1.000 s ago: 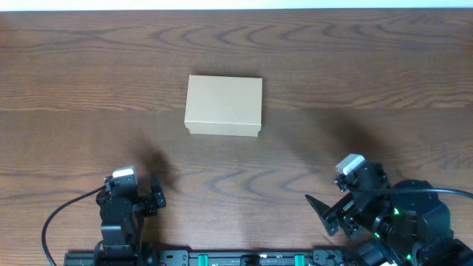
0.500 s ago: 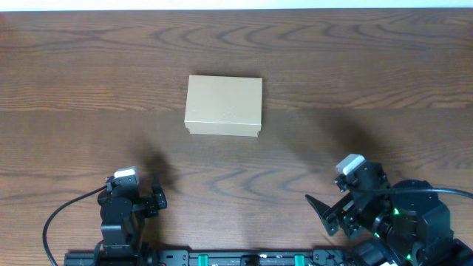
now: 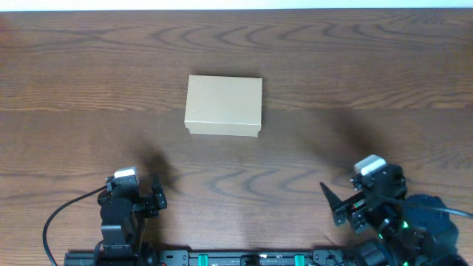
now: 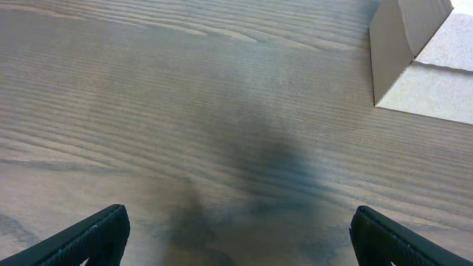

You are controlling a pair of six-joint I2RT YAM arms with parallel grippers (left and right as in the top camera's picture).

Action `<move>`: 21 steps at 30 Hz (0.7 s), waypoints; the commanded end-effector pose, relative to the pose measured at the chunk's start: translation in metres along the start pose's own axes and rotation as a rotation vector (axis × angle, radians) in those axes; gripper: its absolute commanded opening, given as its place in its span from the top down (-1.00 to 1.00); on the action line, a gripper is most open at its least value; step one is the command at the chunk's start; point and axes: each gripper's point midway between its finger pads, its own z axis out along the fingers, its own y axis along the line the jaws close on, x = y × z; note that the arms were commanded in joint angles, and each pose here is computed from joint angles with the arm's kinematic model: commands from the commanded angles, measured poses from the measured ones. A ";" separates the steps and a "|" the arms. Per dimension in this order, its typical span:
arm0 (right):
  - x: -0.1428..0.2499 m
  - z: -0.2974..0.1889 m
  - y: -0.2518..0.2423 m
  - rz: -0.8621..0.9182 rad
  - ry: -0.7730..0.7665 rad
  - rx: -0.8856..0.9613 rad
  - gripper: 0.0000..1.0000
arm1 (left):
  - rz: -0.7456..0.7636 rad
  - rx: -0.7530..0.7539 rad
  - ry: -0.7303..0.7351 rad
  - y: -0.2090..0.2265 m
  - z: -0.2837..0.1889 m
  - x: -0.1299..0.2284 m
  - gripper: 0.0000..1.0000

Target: Pack container

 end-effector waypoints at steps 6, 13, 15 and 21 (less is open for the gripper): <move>0.058 0.026 -0.028 0.090 0.039 0.169 -0.98 | 0.018 -0.006 0.005 0.001 0.001 0.003 -0.91; 0.094 0.041 -0.043 0.276 0.045 0.259 -0.99 | 0.018 -0.006 0.005 0.001 0.001 0.003 -0.91; 0.101 0.044 -0.045 0.288 0.044 0.274 -0.98 | 0.018 -0.006 0.005 0.001 0.001 0.003 -0.91; 0.120 0.052 -0.049 0.345 0.049 0.304 -0.98 | 0.018 -0.006 0.005 0.001 0.001 0.003 -0.91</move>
